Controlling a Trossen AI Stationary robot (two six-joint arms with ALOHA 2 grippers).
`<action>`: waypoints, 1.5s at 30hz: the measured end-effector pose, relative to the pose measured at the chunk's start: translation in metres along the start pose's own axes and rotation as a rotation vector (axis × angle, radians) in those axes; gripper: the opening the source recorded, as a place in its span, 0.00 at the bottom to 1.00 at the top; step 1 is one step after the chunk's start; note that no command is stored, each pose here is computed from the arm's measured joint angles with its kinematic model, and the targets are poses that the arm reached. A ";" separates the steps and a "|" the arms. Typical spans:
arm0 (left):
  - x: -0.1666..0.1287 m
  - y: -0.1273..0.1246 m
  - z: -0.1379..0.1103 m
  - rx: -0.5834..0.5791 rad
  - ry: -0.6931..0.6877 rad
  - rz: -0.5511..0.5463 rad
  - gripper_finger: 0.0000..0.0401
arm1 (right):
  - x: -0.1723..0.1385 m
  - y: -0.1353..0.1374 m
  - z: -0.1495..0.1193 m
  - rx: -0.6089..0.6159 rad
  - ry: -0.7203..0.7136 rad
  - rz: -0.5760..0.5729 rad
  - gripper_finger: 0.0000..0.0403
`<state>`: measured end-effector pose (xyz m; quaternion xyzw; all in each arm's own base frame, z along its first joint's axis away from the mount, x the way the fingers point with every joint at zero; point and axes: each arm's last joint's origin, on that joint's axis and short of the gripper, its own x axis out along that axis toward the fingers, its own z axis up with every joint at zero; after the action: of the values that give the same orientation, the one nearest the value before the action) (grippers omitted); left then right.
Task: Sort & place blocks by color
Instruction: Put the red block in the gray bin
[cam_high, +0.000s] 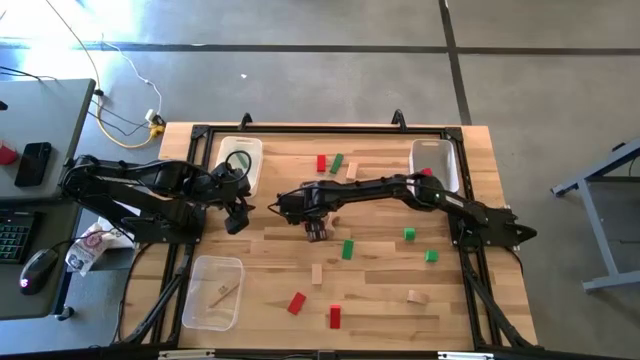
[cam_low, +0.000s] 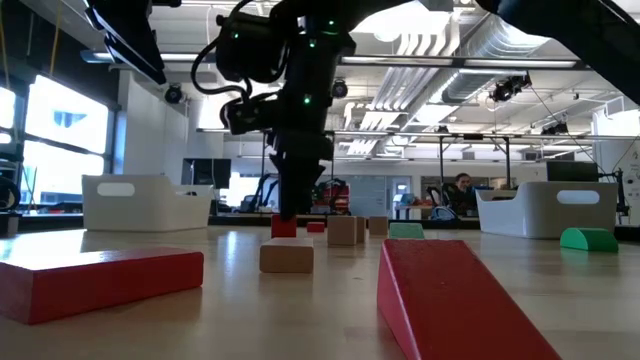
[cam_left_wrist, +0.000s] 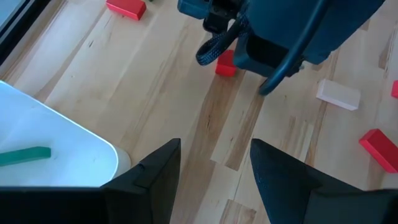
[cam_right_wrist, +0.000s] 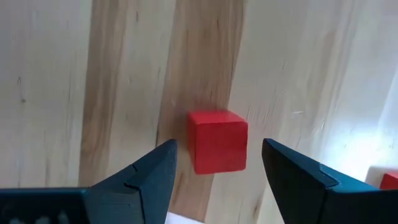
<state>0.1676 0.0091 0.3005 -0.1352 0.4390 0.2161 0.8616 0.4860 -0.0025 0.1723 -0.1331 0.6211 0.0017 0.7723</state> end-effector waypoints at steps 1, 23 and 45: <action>0.000 0.000 0.000 0.000 0.000 0.000 0.45 | 0.000 -0.001 0.000 0.003 -0.002 0.000 0.56; 0.000 0.000 0.000 0.000 -0.002 0.007 0.45 | 0.015 -0.005 0.000 0.068 -0.009 0.063 0.49; 0.001 0.000 0.000 -0.018 -0.001 0.008 0.45 | 0.008 0.011 -0.019 0.111 0.221 0.060 0.26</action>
<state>0.1676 0.0093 0.2998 -0.1413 0.4368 0.2235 0.8598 0.4680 0.0031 0.1586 -0.0708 0.7051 -0.0240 0.7051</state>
